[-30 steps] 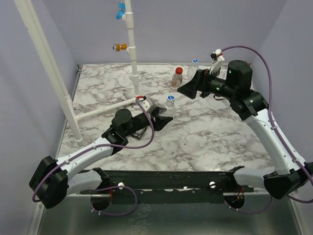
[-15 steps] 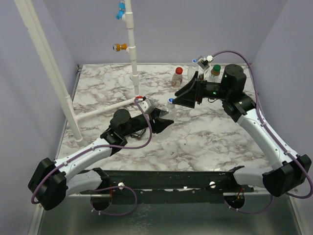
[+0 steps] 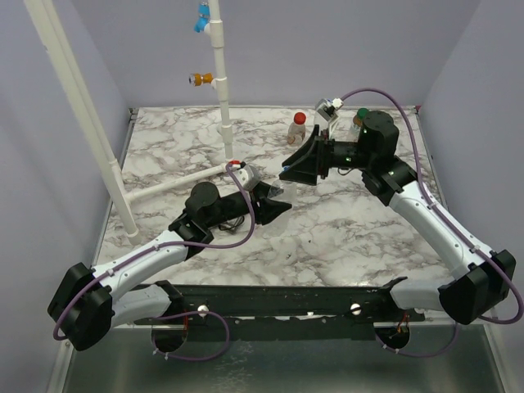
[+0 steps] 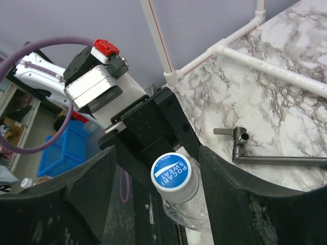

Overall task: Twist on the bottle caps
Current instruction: Screw the bottle cap onto the plastic bottle.

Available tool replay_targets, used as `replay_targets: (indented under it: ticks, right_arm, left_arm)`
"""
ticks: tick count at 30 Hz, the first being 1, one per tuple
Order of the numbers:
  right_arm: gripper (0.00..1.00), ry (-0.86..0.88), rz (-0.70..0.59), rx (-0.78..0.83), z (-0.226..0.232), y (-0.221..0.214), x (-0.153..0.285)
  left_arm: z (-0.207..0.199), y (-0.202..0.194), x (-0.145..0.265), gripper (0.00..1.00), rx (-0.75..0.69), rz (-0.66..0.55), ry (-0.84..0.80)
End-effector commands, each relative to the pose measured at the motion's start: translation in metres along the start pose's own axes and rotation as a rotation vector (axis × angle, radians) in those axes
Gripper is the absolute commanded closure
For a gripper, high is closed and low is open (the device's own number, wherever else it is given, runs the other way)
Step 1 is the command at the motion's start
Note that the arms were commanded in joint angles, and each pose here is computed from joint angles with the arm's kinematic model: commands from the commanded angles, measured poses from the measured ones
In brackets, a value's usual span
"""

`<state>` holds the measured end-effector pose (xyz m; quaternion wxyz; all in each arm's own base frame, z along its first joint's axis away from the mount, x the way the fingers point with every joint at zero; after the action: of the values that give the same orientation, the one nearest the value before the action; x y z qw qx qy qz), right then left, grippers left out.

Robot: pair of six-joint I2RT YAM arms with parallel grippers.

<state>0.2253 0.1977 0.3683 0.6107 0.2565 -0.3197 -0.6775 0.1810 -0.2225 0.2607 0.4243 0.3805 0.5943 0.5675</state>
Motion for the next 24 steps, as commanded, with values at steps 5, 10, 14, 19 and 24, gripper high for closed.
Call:
replay_targets:
  ticks: [5,10,14,19,24]
  right_arm:
    - [0.33,-0.04,-0.01,0.01,-0.0036,0.0004,-0.0048]
    - [0.41,-0.053,-0.014,0.009,-0.0027,-0.0005,-0.0051]
    - [0.42,-0.063,-0.015,0.012,-0.0026,-0.0029,-0.0051]
    - [0.51,-0.09,-0.028,0.015,-0.0037,-0.0042,-0.0041]
    - [0.65,-0.131,-0.059,0.031,-0.0028,-0.0053,-0.0031]
  left_arm:
    - [0.0001,0.0092,-0.0006,1.0,-0.011,-0.041,-0.029]
    - [0.0005,0.0083,-0.0004,1.0,-0.005,-0.039,-0.028]
    - [0.0006,0.0077,-0.0009,1.0,0.006,-0.036,-0.037]
    - [0.0011,0.0077,-0.0007,1.0,0.015,-0.037,-0.037]
    - [0.0022,0.0087,-0.0014,1.0,0.037,-0.045,-0.037]
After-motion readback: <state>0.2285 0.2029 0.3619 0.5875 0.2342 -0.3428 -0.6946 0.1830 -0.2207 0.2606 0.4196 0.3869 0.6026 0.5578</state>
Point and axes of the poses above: each gripper's point midway between its finger pads, its own x axis back along the fingers, its own z axis along the line the jaws close on, y = z × x, the point moved 10 cm from there along x, back along the fingers, and after that the axes turned 11 degrees about -x, right-handed, at the moved point
